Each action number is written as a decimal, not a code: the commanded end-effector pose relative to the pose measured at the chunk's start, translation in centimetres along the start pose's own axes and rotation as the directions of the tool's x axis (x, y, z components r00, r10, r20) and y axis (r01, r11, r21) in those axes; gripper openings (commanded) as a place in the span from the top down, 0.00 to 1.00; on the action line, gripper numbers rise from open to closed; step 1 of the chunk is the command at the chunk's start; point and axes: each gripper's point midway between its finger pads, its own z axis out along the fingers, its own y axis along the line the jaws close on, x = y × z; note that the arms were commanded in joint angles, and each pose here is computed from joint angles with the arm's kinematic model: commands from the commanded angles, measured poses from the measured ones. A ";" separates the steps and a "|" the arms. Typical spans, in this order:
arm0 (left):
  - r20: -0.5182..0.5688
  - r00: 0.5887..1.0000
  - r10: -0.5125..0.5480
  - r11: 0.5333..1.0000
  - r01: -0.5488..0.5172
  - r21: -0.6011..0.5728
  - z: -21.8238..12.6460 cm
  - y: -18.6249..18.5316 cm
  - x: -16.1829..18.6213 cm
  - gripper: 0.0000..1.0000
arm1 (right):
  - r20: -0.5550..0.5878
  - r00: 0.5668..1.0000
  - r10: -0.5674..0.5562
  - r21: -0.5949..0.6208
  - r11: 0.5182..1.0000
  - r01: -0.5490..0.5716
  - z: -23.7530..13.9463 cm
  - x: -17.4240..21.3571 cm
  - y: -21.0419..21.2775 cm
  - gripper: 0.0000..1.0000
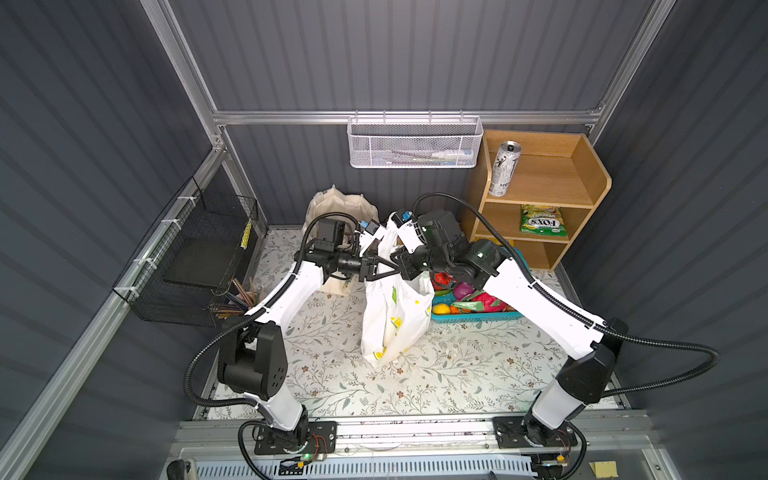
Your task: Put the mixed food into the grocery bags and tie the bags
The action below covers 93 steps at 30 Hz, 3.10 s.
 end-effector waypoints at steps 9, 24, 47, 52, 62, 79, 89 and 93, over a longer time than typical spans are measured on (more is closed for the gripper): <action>-0.029 0.998 0.050 0.996 -0.048 0.077 0.1 -1.5 0.4 0.64 | 0.004 0.999 0.054 -0.049 0.997 -0.053 0.2 -0.4 0.6 0.99; 0.003 0.997 0.074 0.995 -0.074 0.066 0.3 -1.8 -0.6 0.57 | -0.032 0.996 0.079 -0.098 0.992 -0.082 1.9 0.3 2.6 0.98; 0.186 0.977 0.107 0.992 -0.092 -0.090 0.0 0.8 -1.7 1.00 | 0.028 0.991 0.129 -0.091 0.988 -0.126 0.1 -1.4 1.9 0.47; 0.178 0.980 0.086 0.994 -0.073 -0.077 0.2 1.2 -1.1 1.00 | 0.080 0.987 0.137 -0.117 0.985 -0.127 -3.3 -2.6 1.3 0.29; 0.145 0.987 0.068 0.997 -0.064 -0.032 0.5 1.1 -0.8 1.00 | 0.194 0.966 0.173 0.018 0.983 -0.180 -8.5 2.3 -7.2 0.13; 0.122 0.991 0.054 0.999 -0.054 -0.001 0.6 1.0 -0.8 1.00 | 0.251 0.962 0.110 -0.057 0.993 -0.099 -1.1 4.4 -10.8 0.03; 0.119 0.993 0.003 1.000 -0.005 0.018 0.7 1.6 -0.8 1.00 | 0.372 0.900 0.228 -0.201 0.966 -0.162 3.7 0.2 -10.8 0.69; 0.184 0.978 -0.097 0.990 0.114 -0.085 -1.0 3.6 -2.0 1.00 | 0.413 0.872 0.264 -0.179 0.962 -0.207 2.1 -0.1 -11.1 1.00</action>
